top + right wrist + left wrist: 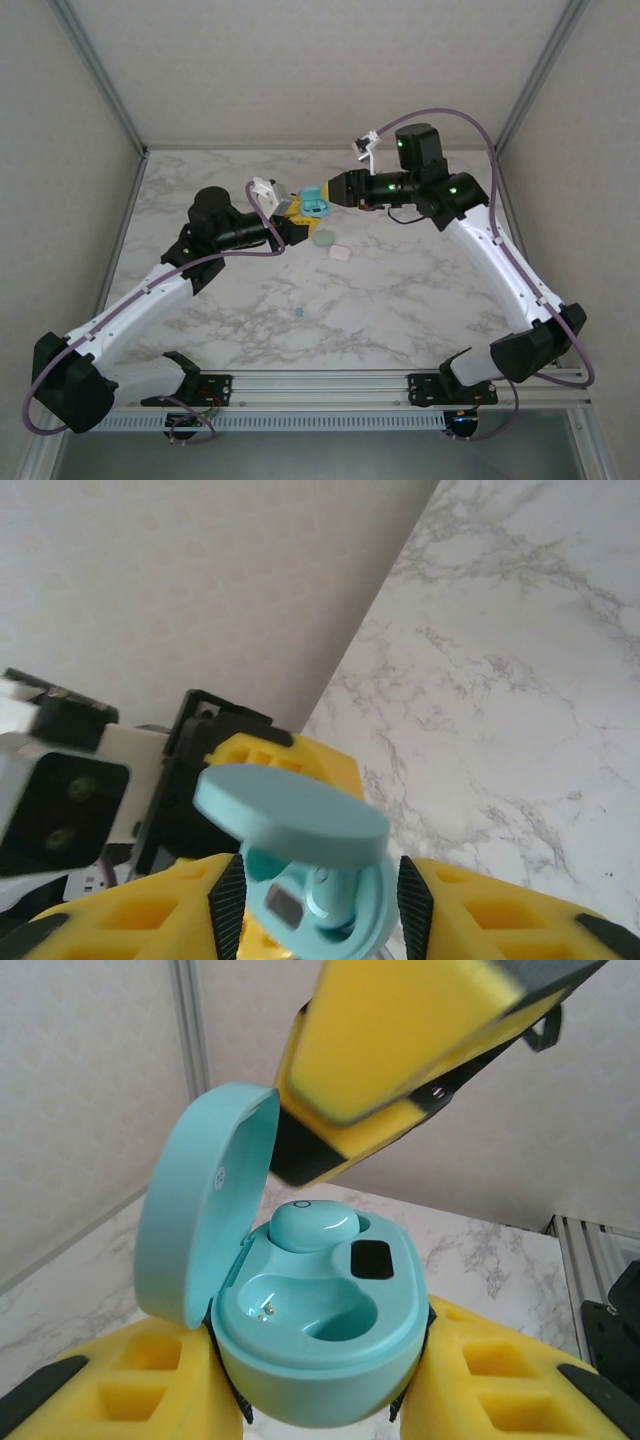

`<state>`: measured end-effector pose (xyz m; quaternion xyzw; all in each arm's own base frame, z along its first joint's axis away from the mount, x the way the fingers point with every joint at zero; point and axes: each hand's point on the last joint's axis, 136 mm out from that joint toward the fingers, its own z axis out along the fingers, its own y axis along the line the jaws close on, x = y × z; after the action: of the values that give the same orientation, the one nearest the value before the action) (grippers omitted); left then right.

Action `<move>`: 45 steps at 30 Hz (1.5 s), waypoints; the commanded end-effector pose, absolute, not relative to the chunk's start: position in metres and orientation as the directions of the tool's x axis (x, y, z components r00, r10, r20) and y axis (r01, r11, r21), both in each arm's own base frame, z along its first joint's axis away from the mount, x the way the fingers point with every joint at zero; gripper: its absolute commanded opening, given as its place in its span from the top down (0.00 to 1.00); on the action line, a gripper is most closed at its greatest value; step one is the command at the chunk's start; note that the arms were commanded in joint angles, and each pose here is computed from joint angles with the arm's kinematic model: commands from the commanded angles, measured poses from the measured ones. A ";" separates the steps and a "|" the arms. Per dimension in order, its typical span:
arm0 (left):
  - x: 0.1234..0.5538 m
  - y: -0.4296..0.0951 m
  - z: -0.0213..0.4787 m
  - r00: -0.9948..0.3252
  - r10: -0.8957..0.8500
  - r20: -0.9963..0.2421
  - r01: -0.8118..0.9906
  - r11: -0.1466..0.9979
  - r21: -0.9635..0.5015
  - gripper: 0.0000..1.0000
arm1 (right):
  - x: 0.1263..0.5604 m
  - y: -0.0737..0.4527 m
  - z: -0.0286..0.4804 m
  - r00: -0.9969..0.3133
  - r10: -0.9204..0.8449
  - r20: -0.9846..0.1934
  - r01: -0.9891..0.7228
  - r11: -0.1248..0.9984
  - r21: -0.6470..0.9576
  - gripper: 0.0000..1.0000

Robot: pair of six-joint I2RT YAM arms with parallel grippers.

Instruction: Insert wireless bluetooth earbuds into charging case

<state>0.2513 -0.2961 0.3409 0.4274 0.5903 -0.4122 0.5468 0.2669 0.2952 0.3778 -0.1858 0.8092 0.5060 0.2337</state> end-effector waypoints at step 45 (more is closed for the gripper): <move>0.241 -0.200 0.395 0.081 -0.079 -0.994 0.822 0.569 0.022 0.71 | 0.197 0.359 0.029 -0.889 -0.456 0.044 -0.440 0.877 0.193 0.57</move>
<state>0.2405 -0.2047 0.3937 0.3214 0.5845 -0.3504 0.6575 0.2062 0.3713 0.0384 -0.2116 0.9671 0.1391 -0.0257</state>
